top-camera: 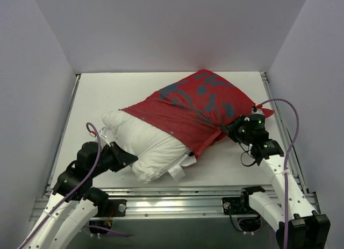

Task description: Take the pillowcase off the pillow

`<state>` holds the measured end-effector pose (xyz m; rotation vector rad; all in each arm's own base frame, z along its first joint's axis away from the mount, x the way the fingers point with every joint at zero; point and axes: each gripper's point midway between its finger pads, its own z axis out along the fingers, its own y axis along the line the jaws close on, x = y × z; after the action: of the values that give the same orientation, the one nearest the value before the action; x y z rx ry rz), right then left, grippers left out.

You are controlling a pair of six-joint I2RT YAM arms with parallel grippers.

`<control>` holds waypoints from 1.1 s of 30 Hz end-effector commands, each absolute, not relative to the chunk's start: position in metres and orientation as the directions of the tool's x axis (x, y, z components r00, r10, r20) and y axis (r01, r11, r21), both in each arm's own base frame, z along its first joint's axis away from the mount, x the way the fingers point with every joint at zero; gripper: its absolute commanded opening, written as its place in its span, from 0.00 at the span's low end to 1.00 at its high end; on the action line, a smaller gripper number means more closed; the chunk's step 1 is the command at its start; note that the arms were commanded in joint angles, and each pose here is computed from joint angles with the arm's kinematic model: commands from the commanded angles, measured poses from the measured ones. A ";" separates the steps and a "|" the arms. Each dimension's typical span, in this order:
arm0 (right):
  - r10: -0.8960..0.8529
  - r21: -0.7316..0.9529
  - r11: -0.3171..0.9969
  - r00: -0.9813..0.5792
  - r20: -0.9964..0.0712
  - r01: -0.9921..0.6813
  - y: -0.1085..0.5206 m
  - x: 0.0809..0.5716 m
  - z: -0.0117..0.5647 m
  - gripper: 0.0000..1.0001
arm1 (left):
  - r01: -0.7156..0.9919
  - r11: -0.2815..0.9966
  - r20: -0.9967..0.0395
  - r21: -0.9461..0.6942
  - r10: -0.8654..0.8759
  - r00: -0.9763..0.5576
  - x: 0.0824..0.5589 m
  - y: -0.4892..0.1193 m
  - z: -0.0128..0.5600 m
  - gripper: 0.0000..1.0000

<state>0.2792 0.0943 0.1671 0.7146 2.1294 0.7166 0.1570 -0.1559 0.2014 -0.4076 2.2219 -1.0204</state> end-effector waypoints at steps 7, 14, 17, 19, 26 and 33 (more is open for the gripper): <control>0.546 0.531 0.834 -0.354 -0.759 0.148 0.050 0.292 0.250 0.68 | -0.041 0.754 -0.494 -0.655 -0.469 -0.732 0.149 -0.129 0.204 0.94; 0.412 0.467 0.882 -0.379 -0.829 -0.062 0.084 0.300 0.284 0.84 | 0.007 0.877 -0.711 -0.481 -0.385 -0.589 0.221 -0.115 0.267 0.94; 0.364 0.460 0.871 -0.404 -0.840 -0.171 0.120 0.306 0.289 0.85 | -0.025 0.896 -0.718 -0.443 -0.371 -0.589 0.256 -0.124 0.260 0.94; 0.332 0.442 0.871 -0.404 -0.853 -0.217 0.135 0.313 0.294 0.84 | -0.046 0.896 -0.686 -0.441 -0.370 -0.627 0.270 -0.133 0.244 0.94; 0.093 0.261 0.857 -0.364 -0.927 -0.444 0.216 0.326 0.312 0.88 | -0.092 0.849 -0.635 -0.520 -0.457 -0.624 0.254 -0.132 0.214 0.95; -0.246 0.001 0.760 -0.288 -0.926 -0.650 0.317 0.341 0.293 0.92 | -0.102 0.829 -0.660 -0.549 -0.505 -0.556 0.242 -0.116 0.221 0.94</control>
<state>0.3282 0.2926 0.2936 -0.5124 1.9263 0.5844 0.2338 -0.1220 0.2142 -0.4047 2.1771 -0.5832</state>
